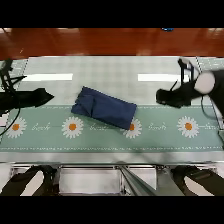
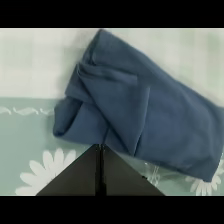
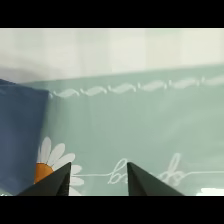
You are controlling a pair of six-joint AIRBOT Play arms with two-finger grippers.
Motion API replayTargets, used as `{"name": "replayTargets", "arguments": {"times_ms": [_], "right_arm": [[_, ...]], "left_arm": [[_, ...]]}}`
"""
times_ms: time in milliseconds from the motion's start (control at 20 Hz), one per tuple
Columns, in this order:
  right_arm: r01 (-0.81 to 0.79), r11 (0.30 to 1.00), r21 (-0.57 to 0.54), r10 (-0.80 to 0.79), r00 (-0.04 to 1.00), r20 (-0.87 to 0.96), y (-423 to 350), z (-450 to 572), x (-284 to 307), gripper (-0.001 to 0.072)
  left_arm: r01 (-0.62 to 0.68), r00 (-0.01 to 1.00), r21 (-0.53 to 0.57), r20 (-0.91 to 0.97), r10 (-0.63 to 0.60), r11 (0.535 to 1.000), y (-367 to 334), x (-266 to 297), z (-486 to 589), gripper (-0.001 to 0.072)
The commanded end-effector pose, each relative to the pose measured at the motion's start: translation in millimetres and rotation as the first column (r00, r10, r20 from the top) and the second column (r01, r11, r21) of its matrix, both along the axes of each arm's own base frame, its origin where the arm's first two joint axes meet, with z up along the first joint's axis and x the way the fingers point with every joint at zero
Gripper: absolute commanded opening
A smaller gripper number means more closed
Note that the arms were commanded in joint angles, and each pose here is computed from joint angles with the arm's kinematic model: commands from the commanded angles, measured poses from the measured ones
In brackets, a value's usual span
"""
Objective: Fold the shirts.
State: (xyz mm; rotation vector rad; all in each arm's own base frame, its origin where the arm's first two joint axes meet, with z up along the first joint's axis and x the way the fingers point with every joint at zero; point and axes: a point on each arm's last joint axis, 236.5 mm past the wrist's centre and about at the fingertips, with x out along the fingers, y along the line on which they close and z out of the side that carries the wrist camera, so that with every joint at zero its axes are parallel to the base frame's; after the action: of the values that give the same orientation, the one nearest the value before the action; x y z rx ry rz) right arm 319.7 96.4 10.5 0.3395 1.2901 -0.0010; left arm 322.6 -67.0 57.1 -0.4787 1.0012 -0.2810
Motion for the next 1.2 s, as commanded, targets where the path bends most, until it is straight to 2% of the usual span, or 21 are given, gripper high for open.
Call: {"name": "replayTargets", "arguments": {"times_ms": [0, 150, 350, 450, 700, 750, 850, 1000, 1150], "right_arm": [[0.203, 0.941, 0.271, -0.22, 0.975, 0.033, 23, -61, -22, 0.0422], [0.181, 0.884, 0.431, -0.177, 0.983, -0.05, 64, -84, -24, 0.0421], [0.163, 0.804, 0.572, -0.1, 0.985, -0.14, 107, -98, -10, 0.0421], [0.142, 0.784, 0.605, -0.052, 0.985, -0.164, 121, -101, -3, 0.042], [0.016, 0.792, 0.611, 0.107, 0.981, -0.164, 169, -111, -6, 0.0419], [-0.013, 0.79, 0.613, 0.132, 0.98, -0.149, 177, -110, -3, 0.0389], [-0.096, 0.771, 0.629, 0.194, 0.977, -0.088, 191, -95, 3, 0.003], [-0.254, 0.743, 0.619, 0.28, 0.958, 0.056, 201, -40, 31, 0.0026], [-0.372, 0.792, 0.484, 0.325, 0.928, 0.183, 189, 34, 77, 0.0026]], "left_arm": [[0.033, 0.996, -0.033, -0.086, -0.036, 0.999, -16, -21, -34, 0.002], [0.049, 0.992, -0.037, -0.111, -0.053, 0.998, -23, -29, -46, 0.002], [0.032, 0.996, -0.028, -0.088, -0.035, 0.999, -21, -23, -45, 0.002], [0.032, 0.996, -0.028, -0.087, -0.034, 0.999, -21, -23, -45, 0.002], [0.031, 0.996, -0.028, -0.087, -0.034, 0.999, -20, -22, -45, 0.002], [0.031, 0.996, -0.028, -0.087, -0.034, 0.999, -20, -22, -45, 0.002], [0.032, 0.996, -0.028, -0.087, -0.034, 0.999, -21, -23, -45, 0.002], [0.028, 0.996, -0.025, -0.082, -0.03, 0.999, -20, -21, -45, 0.002], [0.012, 0.998, -0.03, -0.063, -0.014, 0.999, -19, -16, -42, 0.002]]}}
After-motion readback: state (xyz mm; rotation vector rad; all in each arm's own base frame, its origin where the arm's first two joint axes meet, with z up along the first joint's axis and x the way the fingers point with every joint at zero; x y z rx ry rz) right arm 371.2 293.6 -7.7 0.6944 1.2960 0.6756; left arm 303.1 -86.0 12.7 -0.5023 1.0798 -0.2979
